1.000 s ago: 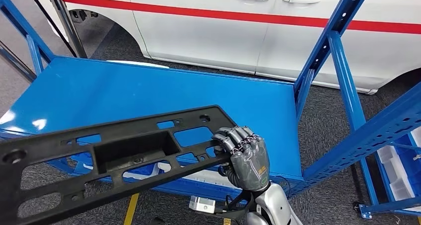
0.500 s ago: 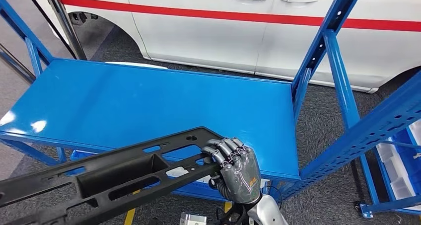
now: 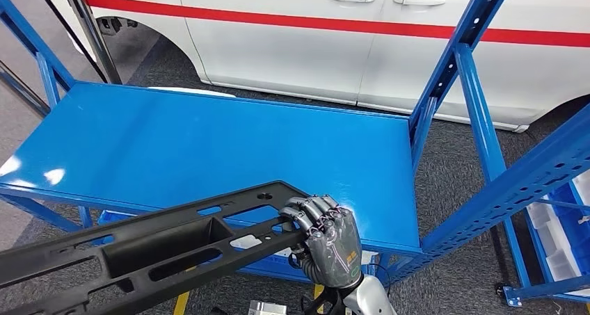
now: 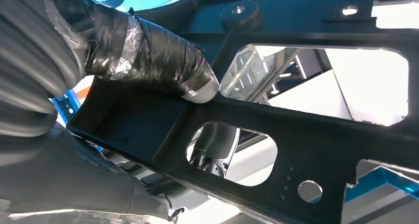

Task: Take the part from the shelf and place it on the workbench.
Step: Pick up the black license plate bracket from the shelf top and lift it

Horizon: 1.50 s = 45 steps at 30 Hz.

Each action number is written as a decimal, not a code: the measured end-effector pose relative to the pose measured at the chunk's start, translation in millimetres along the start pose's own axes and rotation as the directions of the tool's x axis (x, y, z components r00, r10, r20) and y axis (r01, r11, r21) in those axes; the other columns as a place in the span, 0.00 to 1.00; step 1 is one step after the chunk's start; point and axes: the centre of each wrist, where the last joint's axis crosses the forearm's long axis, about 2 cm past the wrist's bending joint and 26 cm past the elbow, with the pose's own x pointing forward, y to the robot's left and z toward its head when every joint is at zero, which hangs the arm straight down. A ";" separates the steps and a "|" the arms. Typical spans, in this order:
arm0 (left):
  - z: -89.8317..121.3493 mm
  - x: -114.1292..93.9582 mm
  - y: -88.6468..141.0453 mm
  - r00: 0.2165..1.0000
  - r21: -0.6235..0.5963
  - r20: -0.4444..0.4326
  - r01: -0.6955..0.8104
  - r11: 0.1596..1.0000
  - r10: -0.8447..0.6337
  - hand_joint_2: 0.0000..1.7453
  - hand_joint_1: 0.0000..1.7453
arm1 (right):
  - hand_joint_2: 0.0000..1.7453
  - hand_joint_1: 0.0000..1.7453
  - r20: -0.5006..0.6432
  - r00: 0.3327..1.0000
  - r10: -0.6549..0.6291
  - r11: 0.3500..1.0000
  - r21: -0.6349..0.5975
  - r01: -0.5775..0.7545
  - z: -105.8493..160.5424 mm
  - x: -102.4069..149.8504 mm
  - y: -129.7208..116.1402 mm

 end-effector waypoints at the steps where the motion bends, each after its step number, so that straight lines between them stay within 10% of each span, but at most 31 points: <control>1: 0.3 -0.7 -0.2 1.000 0.003 -0.003 0.001 1.000 -0.001 1.00 0.00 | 1.00 1.00 0.000 1.000 -0.001 1.000 0.000 0.001 0.2 0.0 0.0; 45: -1.4 5.4 0.4 1.000 0.016 -0.002 0.020 1.000 -0.020 1.00 0.00 | 1.00 1.00 -0.032 0.999 -0.020 1.000 0.005 0.020 1.6 -3.3 3.6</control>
